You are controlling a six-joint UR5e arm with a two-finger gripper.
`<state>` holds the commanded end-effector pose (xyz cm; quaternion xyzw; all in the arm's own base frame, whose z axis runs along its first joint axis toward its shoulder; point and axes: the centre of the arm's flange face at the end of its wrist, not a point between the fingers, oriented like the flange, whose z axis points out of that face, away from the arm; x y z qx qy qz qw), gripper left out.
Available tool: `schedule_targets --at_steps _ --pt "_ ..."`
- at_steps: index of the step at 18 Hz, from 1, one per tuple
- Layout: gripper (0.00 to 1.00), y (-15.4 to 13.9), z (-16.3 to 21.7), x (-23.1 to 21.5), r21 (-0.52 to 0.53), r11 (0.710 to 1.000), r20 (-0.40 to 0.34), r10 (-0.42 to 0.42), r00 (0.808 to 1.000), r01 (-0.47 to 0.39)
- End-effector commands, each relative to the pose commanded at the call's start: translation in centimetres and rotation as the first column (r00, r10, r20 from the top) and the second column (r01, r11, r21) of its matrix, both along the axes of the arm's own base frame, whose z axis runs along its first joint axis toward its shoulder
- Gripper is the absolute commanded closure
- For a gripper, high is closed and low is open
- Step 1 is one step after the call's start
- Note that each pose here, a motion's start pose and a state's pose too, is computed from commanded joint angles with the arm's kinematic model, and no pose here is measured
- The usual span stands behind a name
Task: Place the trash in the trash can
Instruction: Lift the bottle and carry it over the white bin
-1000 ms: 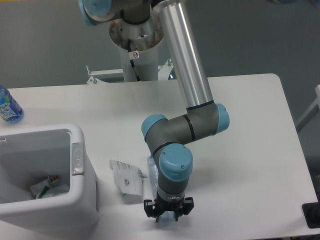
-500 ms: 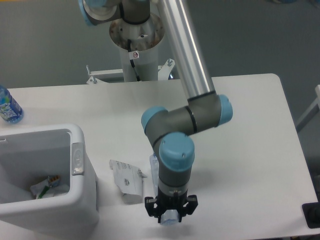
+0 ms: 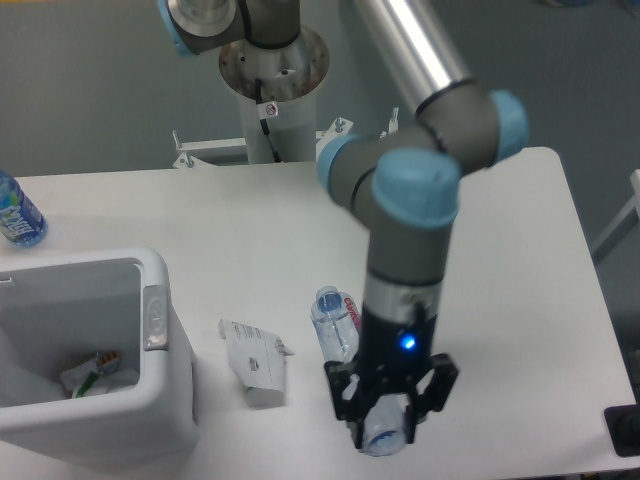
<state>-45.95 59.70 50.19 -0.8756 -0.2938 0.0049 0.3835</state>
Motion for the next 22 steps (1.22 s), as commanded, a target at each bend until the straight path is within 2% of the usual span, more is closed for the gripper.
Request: schedule_targets --at_steps 5,7,9,20,22 --pt "0.39 -0.3 3.1 1.8 0.032 0.999 -0.030 -0.007 1.000 0.008" --pt "0.39 -0.5 4.5 2.5 0.076 0.997 -0.018 -0.013 1.000 0.014" --pt "0.39 -0.2 6.1 4.1 0.133 0.990 -0.002 -0.052 0.999 0.052" --pt "0.36 6.1 7.9 17.1 0.179 0.954 -0.012 -0.244 0.970 0.242" --pt "0.43 6.5 8.4 18.8 0.183 0.947 -0.016 -0.266 0.964 0.265"
